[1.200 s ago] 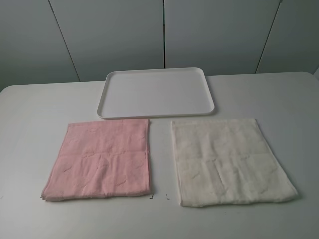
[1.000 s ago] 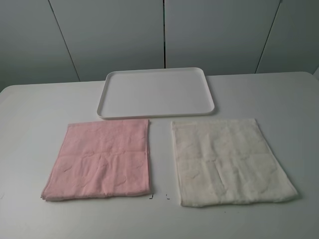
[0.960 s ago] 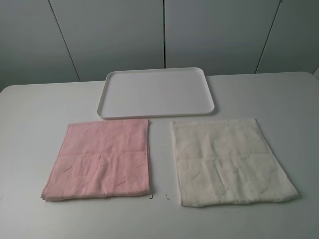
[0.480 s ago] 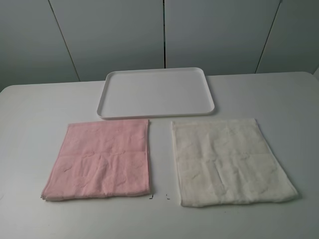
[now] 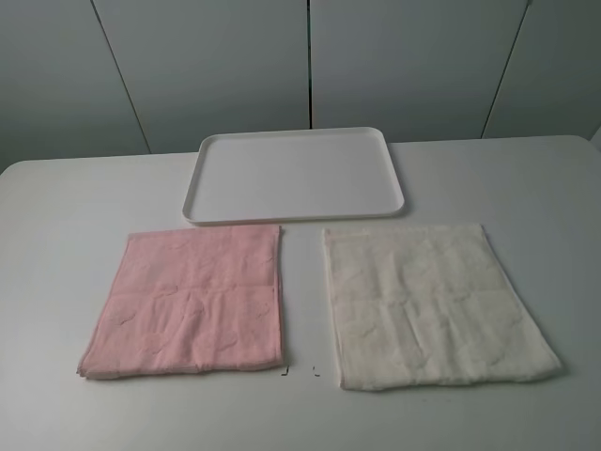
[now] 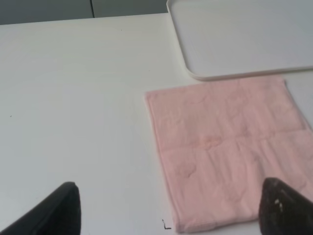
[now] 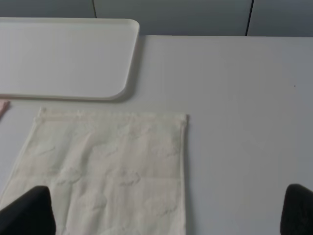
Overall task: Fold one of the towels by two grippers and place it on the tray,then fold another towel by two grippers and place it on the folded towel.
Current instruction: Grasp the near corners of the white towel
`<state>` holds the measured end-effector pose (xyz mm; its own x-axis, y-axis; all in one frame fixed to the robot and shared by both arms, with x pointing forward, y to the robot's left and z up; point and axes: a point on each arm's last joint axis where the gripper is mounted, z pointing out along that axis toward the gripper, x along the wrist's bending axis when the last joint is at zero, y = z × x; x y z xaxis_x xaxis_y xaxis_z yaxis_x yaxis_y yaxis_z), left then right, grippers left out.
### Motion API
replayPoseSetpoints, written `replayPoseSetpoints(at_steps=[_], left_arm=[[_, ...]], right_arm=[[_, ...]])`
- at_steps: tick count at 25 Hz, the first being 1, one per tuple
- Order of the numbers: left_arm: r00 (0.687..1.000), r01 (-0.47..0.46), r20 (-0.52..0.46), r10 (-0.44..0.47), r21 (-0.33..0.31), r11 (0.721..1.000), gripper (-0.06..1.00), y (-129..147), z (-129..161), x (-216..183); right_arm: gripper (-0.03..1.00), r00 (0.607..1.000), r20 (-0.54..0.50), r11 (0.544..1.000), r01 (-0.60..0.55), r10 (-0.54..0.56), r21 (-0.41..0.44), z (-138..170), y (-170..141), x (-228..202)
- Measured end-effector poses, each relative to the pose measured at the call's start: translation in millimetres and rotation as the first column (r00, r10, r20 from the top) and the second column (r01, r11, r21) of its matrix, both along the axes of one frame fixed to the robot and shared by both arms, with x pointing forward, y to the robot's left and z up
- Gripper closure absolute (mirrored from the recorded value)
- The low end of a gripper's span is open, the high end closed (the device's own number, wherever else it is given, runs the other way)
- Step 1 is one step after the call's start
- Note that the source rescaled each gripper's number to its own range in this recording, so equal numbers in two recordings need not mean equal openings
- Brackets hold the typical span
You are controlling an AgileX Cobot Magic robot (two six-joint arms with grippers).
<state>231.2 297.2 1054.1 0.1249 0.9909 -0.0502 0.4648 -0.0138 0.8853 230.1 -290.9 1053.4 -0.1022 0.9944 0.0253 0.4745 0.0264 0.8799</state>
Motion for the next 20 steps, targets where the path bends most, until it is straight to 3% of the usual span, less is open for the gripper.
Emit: replayPoseSetpoints(at_steps=[20], left_arm=[[1.000,0.000,0.000,0.000,0.000,1.000,0.00,0.0,0.0,0.0]], right_arm=[[-0.03,1.000,0.000,1.000,0.000,0.000,0.000,0.0,0.0,0.0]])
